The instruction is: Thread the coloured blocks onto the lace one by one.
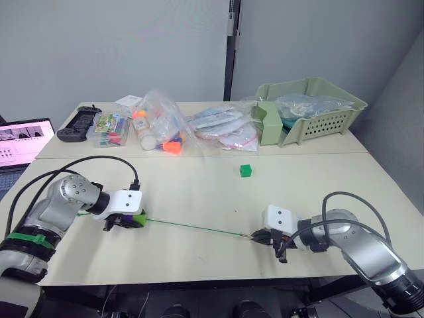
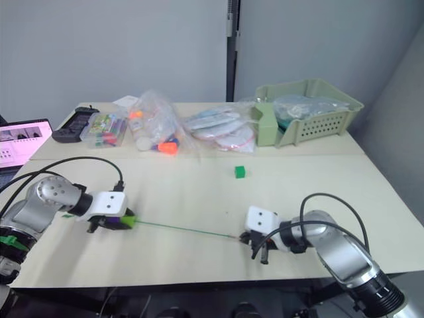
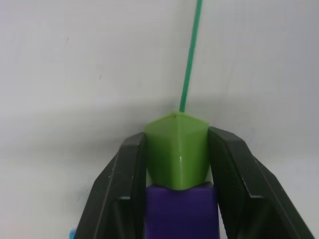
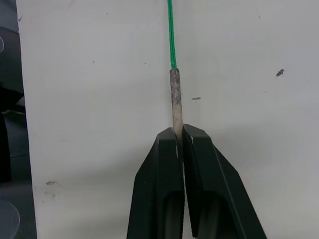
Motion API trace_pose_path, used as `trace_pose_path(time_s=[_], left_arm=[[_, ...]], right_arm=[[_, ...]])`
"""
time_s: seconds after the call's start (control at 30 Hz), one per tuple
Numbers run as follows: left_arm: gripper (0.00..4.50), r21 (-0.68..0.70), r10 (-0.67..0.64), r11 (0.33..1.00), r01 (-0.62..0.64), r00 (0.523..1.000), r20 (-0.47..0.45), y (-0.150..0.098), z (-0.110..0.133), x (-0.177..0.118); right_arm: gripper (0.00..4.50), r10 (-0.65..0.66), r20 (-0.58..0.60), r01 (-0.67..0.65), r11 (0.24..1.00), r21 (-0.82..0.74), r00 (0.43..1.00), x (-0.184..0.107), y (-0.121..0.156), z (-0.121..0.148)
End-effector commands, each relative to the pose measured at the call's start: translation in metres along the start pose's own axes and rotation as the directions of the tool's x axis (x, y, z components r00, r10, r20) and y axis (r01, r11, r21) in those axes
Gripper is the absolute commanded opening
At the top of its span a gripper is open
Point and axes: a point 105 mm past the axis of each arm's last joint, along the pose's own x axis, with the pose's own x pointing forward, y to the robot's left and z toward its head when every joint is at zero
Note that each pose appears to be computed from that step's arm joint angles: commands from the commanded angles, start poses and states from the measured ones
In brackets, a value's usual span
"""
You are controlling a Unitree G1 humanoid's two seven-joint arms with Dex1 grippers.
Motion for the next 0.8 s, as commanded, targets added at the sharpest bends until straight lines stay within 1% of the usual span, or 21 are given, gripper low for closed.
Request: trace_pose_path(time_s=[0.03, 0.07, 0.1, 0.13, 0.2, 0.23, 0.27, 0.3, 0.33, 0.37, 0.47, 0.57, 0.6, 0.67, 0.8], left_arm=[[1.31, -0.066, -0.045, 0.997, 0.042, 0.998, -0.047, -0.013, -0.015, 0.008], [1.31, -0.06, -0.042, 0.997, 0.04, 0.999, -0.033, -0.012, -0.011, 0.008], [1.31, -0.052, -0.031, 0.998, 0.031, 0.999, 0.013, -0.008, 0.0, 0.008], [2.35, -0.046, -0.023, 0.999, 0.025, 0.999, 0.047, -0.006, 0.008, 0.007], [3.02, -0.055, -0.032, 0.998, 0.039, 0.991, 0.127, -0.003, 0.027, 0.004], [3.31, -0.06, -0.047, 0.997, 0.057, 0.987, 0.156, -0.004, 0.034, 0.002], [3.72, -0.061, -0.037, 0.997, 0.049, 0.982, 0.183, -0.001, 0.041, 0.001], [3.98, -0.064, -0.03, 0.997, 0.044, 0.978, 0.208, 0.001, 0.049, 0.0], [4.34, -0.072, -0.031, 0.996, 0.049, 0.972, 0.233, 0.003, 0.056, -0.001], [4.49, -0.083, -0.037, 0.995, 0.061, 0.963, 0.268, 0.004, 0.064, -0.002], [4.49, -0.08, -0.064, 0.992, 0.097, 0.938, 0.341, 0.002, 0.083, -0.001], [4.49, -0.068, -0.058, 0.993, 0.093, 0.913, 0.404, -0.001, 0.102, 0.008], [4.49, -0.057, -0.069, 0.993, 0.105, 0.897, 0.437, -0.004, 0.112, 0.015], [4.49, -0.042, -0.08, 0.993, 0.113, 0.876, 0.476, -0.009, 0.126, 0.026], [4.49, 0.026, -0.075, 0.997, 0.071, 0.876, 0.476, -0.011, 0.151, 0.056]], right_arm=[[0.0, -0.012, 0.021, 0.013, 0.999, -0.053, 1.0, -0.003, -0.001, 0.01], [0.0, -0.011, 0.021, 0.012, 0.999, -0.053, 1.0, -0.003, -0.001, 0.01], [0.0, -0.01, 0.022, 0.011, 0.999, -0.053, 1.0, -0.002, 0.0, 0.01], [0.0, -0.01, 0.022, 0.011, 0.999, -0.052, 1.0, -0.002, 0.0, 0.01], [0.0, -0.008, 0.024, 0.009, 0.999, -0.052, 1.0, -0.001, 0.0, 0.01], [0.0, -0.008, 0.025, 0.009, 0.999, -0.052, 1.0, -0.001, 0.0, 0.01], [0.0, -0.008, 0.025, 0.009, 0.999, -0.052, 1.0, -0.001, -0.001, 0.011], [0.0, -0.008, 0.027, 0.01, 0.999, -0.051, 1.0, 0.0, -0.001, 0.011], [0.0, -0.009, 0.028, 0.01, 0.999, -0.051, 1.0, 0.0, -0.001, 0.011], [0.0, -0.011, 0.032, 0.013, 0.999, -0.051, 0.999, 0.001, -0.002, 0.012], [0.0, -0.015, 0.04, 0.017, 0.999, -0.051, 0.999, 0.002, -0.003, 0.015], [0.0, -0.013, 0.047, 0.015, 0.998, -0.053, 0.999, 0.004, -0.001, 0.017], [0.0, -0.009, 0.055, 0.012, 0.998, -0.056, 0.998, 0.006, 0.0, 0.021], [0.0, -0.002, 0.065, 0.006, 0.998, -0.062, 0.998, 0.01, 0.001, 0.026], [0.0, 0.003, 0.06, 0.001, 0.997, -0.071, 0.998, 0.014, -0.001, 0.033]])
